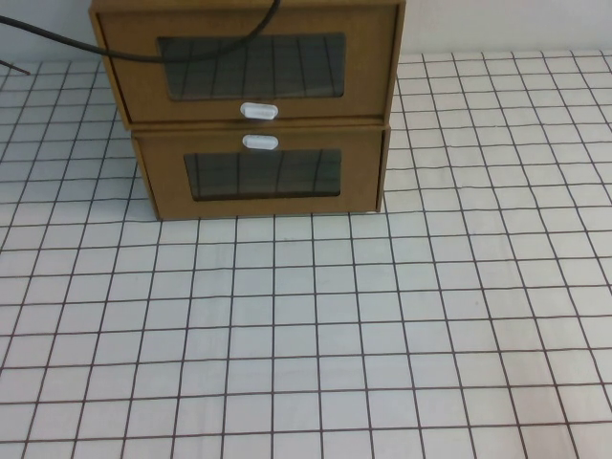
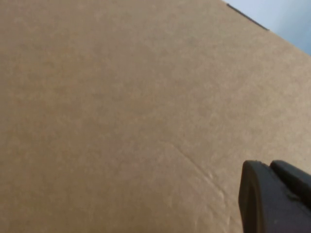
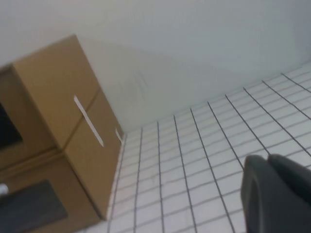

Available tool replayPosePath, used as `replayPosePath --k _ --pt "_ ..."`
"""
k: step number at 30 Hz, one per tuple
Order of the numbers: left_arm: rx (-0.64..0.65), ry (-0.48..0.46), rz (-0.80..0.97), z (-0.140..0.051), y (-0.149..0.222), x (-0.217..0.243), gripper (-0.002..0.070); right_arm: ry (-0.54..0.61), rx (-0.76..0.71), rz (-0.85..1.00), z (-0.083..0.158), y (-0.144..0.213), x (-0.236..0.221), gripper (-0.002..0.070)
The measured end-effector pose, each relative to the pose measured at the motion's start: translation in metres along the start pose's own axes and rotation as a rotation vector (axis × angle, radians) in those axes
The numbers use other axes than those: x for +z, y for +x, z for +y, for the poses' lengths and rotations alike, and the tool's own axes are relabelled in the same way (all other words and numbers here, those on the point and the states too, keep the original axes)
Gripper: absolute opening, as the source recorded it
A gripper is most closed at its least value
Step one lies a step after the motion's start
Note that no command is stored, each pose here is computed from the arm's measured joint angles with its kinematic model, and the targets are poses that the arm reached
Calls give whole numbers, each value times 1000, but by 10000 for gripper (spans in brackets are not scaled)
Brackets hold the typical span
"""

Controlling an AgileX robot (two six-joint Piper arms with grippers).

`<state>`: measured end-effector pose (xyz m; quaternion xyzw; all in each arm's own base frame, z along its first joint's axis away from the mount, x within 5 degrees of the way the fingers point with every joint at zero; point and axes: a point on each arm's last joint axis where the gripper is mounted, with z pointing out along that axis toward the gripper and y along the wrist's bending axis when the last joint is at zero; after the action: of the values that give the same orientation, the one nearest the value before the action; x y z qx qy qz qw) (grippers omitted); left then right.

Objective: Open the shoe box
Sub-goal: 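Pull the top drawer of the cardboard box fully open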

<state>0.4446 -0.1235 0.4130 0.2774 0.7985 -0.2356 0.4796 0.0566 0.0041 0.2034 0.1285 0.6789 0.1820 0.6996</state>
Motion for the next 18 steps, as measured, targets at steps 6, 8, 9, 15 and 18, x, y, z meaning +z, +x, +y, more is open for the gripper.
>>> replayPosePath --k 6,8,9,15,18 --pt "-7 12 23 1 4 4 -2 -7 218 0 1 -1 0 -13" --pt "-12 17 36 2 7 7 -2 -17 247 66 6 -2 -1 -13" --pt "-13 19 44 3 9 9 -2 -27 253 101 10 -4 -3 -13" --pt "-22 21 52 5 12 13 -2 -49 200 363 37 -32 -2 -13" --pt "-23 21 52 5 12 13 -2 -56 126 492 50 -46 5 -13"
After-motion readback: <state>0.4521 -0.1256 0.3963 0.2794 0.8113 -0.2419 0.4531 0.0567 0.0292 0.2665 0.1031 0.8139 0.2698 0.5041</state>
